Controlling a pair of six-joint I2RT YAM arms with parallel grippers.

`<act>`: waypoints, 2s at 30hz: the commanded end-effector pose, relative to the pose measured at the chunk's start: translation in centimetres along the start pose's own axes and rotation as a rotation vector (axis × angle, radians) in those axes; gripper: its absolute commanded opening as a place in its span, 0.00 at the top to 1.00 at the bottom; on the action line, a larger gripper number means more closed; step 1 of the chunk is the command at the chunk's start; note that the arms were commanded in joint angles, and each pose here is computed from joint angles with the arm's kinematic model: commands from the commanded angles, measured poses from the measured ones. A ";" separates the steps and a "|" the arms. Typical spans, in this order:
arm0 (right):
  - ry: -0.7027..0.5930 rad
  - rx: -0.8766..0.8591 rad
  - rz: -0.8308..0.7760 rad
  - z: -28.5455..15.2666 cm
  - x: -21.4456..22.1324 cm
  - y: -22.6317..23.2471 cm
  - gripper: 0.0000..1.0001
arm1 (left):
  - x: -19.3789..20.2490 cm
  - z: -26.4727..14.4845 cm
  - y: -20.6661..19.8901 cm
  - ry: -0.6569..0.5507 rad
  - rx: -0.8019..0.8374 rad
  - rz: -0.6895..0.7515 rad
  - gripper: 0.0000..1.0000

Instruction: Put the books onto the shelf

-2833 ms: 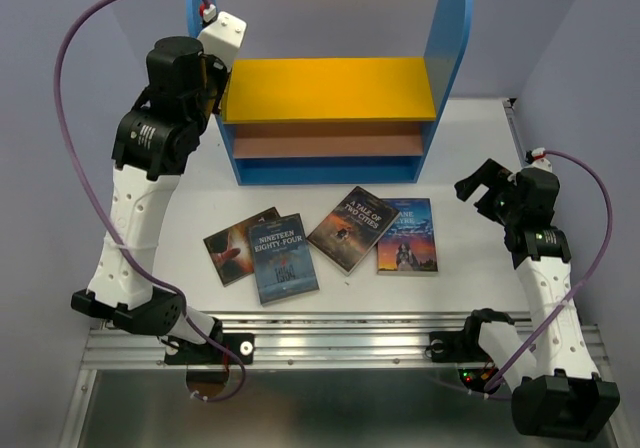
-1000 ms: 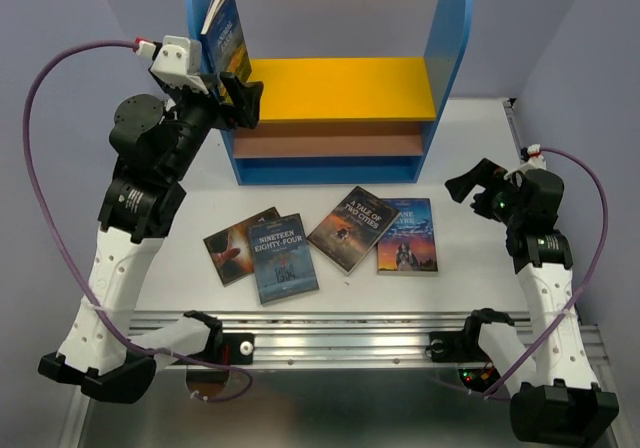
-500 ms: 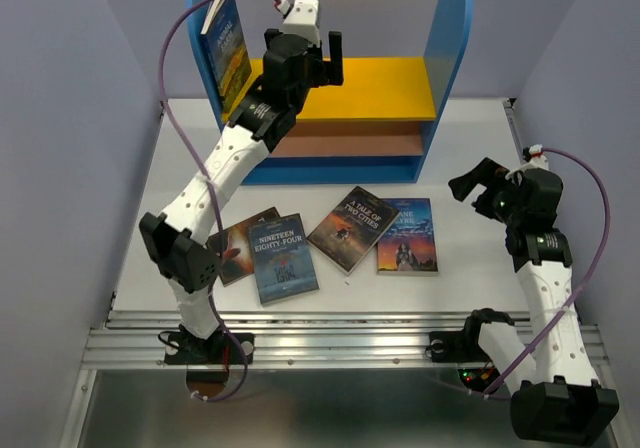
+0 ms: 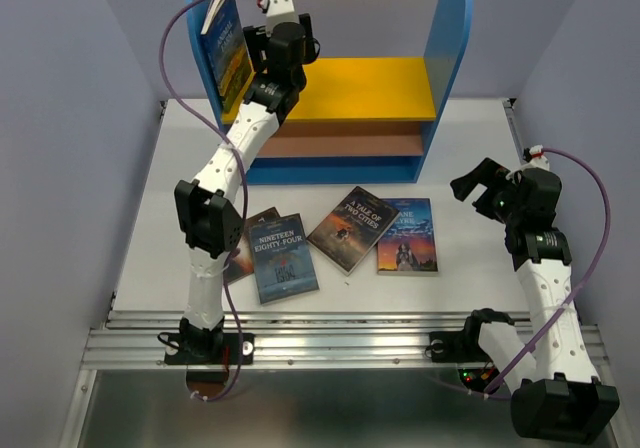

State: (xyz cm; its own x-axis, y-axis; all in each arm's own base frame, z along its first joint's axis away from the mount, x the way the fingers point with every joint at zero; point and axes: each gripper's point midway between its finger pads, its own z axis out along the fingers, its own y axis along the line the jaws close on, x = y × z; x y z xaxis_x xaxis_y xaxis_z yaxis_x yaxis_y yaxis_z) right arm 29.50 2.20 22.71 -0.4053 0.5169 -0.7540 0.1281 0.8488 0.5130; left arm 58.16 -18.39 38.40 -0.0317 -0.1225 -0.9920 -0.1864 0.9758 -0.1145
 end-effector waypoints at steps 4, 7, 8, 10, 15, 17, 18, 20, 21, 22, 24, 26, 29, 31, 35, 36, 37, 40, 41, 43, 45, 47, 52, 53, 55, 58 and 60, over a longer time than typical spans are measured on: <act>-0.031 0.014 -0.018 0.0 -0.4 -0.3 0.00 | -6.0 0.9 3.4 -0.185 -0.094 -0.110 0.01; -0.025 0.017 -0.016 0.2 -0.3 -0.4 0.00 | -6.0 1.2 4.1 -0.203 -0.128 -0.108 0.01; -0.024 0.016 -0.016 0.1 -0.3 -0.4 0.00 | -5.9 1.2 4.7 -0.202 -0.165 -0.106 0.01; -0.026 0.015 -0.018 0.0 -0.2 -0.4 0.00 | -5.4 1.5 5.4 -0.193 -0.194 -0.100 0.01; -0.037 0.025 -0.019 -0.1 -0.3 -0.6 0.00 | -4.9 0.8 8.9 -0.187 -0.367 -0.124 0.01; -0.036 0.023 -0.019 -0.1 -0.3 -0.6 0.00 | -4.7 0.7 9.9 -0.178 -0.411 -0.130 0.01; -0.037 0.025 -0.019 -0.1 -0.3 -0.6 0.00 | -4.6 0.6 10.6 -0.171 -0.439 -0.146 0.01; -0.038 0.027 -0.019 -0.1 -0.3 -0.7 0.00 | -4.3 0.4 11.4 -0.160 -0.470 -0.156 0.01; -0.040 0.027 -0.019 -0.2 -0.4 -0.6 0.00 | -4.1 0.3 11.8 -0.151 -0.487 -0.150 0.01; -0.040 0.027 -0.019 -0.2 -0.3 -0.6 0.00 | -4.1 0.2 11.9 -0.150 -0.497 -0.148 0.01; -0.041 0.031 -0.019 -0.2 -0.3 -0.8 0.00 | -4.1 -0.1 12.1 -0.142 -0.508 -0.147 0.01; -0.045 0.034 -0.018 -0.2 -0.4 -0.8 0.00 | -3.8 -0.2 12.1 -0.129 -0.499 -0.153 0.01; -0.045 0.033 -0.018 -0.2 -0.4 -0.7 0.00 | -3.8 -0.3 11.7 -0.119 -0.465 -0.165 0.01; -0.045 0.031 -0.020 -0.2 -0.4 -0.7 0.00 | -3.8 -0.3 10.9 -0.108 -0.413 -0.167 0.01; -0.047 0.037 -0.018 -0.2 -0.4 -0.8 0.00 | -4.1 -0.7 9.2 -0.092 -0.320 -0.154 0.01; -0.045 0.036 -0.016 -0.2 -0.4 -0.8 0.00 | -3.9 -0.9 8.4 -0.091 -0.289 -0.143 0.01; -0.044 0.035 -0.018 -0.2 -0.3 -0.8 0.00 | -4.7 -1.2 8.2 -0.109 -0.283 -0.154 0.01; -0.039 0.031 -0.019 -0.1 -0.2 -0.8 0.00 | -4.3 -1.5 7.7 -0.102 -0.252 -0.155 0.01; -0.039 0.031 -0.019 -0.1 -0.2 -0.8 0.00 | -4.3 -1.6 7.6 -0.100 -0.245 -0.159 0.01; -0.039 0.032 -0.019 -0.1 -0.2 -0.8 0.00 | -5.0 -2.2 7.2 -0.102 -0.210 -0.173 0.01; -0.041 0.033 -0.020 -0.1 -0.3 -0.8 0.00 | -5.1 -2.6 6.2 -0.091 -0.153 -0.176 0.01; -0.038 0.031 -0.022 -0.1 -0.3 -0.8 0.00 | -5.6 -3.4 5.6 -0.088 -0.100 -0.179 0.01; -0.052 0.024 -0.020 -0.4 -0.6 -0.5 0.00 | -6.7 -6.4 2.5 -0.072 0.111 -0.174 0.01; -0.052 0.024 -0.019 -0.5 -0.6 -0.5 0.00 | -5.9 -6.8 2.1 -0.050 0.137 -0.166 0.01; -0.051 0.019 -0.018 -0.6 -0.5 -0.4 0.00 | -6.7 -9.1 0.7 -0.039 0.246 -0.179 0.01; -0.045 0.010 -0.014 -0.7 -0.2 -0.3 0.00 | -6.6 -13.4 -0.3 -0.006 0.365 -0.234 0.01; -0.041 0.010 -0.012 -0.8 -0.1 -0.3 0.00 | -3.8 -15.8 -1.0 0.045 0.426 -0.218 0.01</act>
State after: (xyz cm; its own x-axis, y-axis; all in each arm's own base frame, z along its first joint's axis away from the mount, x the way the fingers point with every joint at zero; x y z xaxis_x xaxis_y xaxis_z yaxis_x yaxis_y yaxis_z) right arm 28.90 1.66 22.26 -0.3869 0.5185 -0.7625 0.1558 0.8518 0.5002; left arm 47.86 -18.80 41.41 -0.0738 -0.2718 -0.9595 0.0375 0.9607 -0.2750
